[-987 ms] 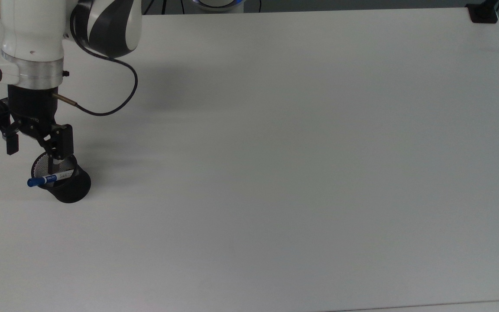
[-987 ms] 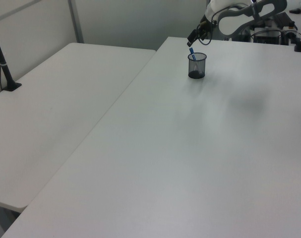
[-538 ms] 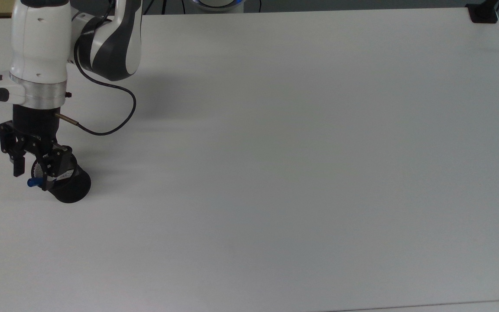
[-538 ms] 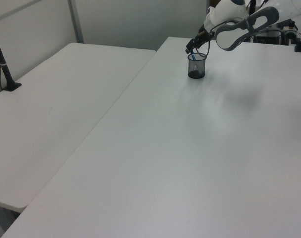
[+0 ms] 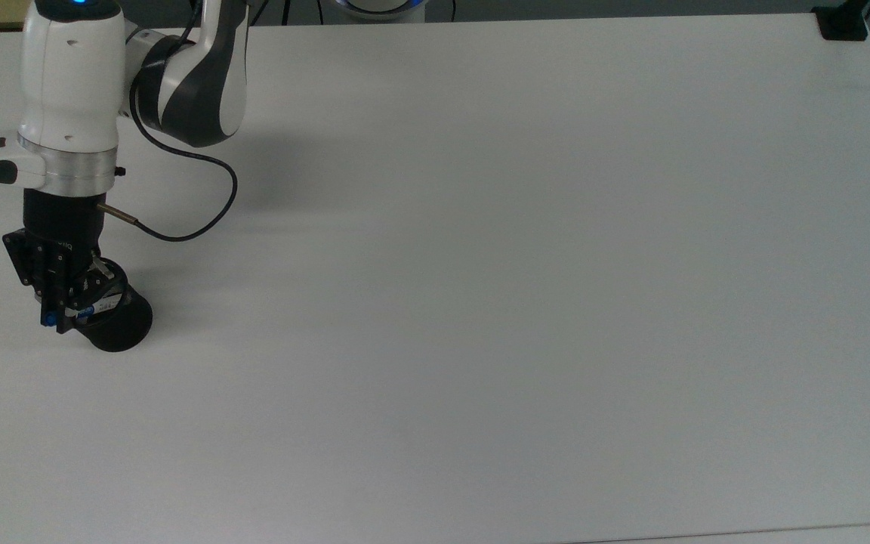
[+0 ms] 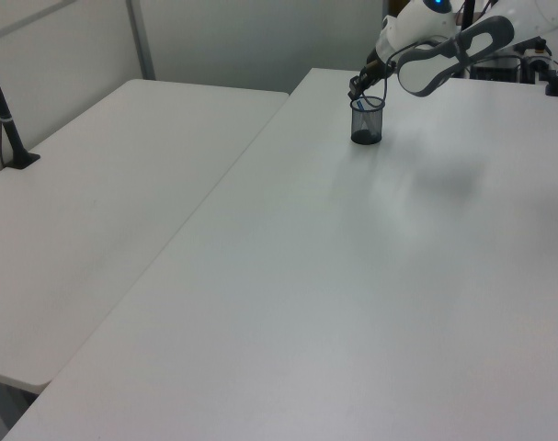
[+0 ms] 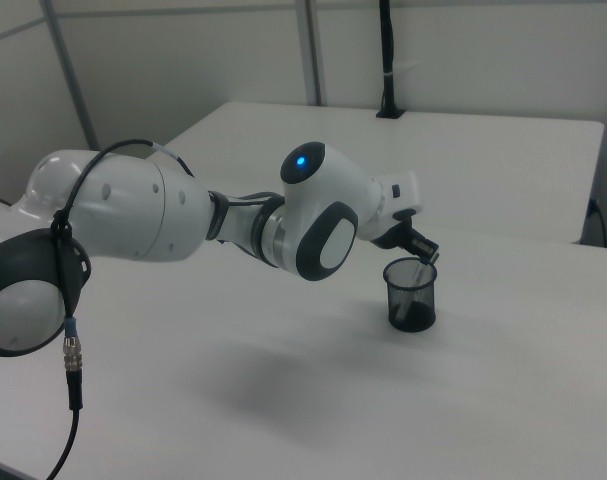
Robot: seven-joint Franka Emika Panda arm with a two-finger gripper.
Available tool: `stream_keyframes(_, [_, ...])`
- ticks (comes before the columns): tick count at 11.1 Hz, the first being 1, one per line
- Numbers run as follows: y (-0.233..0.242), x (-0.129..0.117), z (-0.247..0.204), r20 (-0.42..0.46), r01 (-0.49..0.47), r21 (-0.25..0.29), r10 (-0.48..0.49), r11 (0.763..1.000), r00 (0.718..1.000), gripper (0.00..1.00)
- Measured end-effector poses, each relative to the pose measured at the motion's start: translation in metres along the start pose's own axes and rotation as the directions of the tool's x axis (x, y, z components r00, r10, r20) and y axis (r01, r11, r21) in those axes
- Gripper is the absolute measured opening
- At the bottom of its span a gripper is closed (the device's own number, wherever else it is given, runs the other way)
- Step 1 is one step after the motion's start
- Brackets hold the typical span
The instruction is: Remove the marker
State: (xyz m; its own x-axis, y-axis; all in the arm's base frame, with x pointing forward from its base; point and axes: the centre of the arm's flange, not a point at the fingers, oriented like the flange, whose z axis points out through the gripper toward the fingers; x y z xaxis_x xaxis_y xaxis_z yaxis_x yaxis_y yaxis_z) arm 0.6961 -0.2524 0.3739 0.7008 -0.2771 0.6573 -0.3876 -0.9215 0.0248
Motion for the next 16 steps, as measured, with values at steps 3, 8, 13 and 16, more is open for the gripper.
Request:
stream_keyframes(3, [0.0,0.0,0.0,0.0,0.0,0.0,0.0,1.0,1.0,0.17])
stream_keyframes(8, [0.001,0.04,-0.034,-0.089,-0.004,0.003,0.004,1.0,0.996,0.17])
stream_keyframes(13, [-0.009,0.063,-0.075,-0.087,0.058,-0.003,-0.058,0.998,0.994,0.17])
stream_keyframes(16, [-0.034,0.062,-0.096,0.06,0.16,0.026,-0.161,0.987,0.985,0.17])
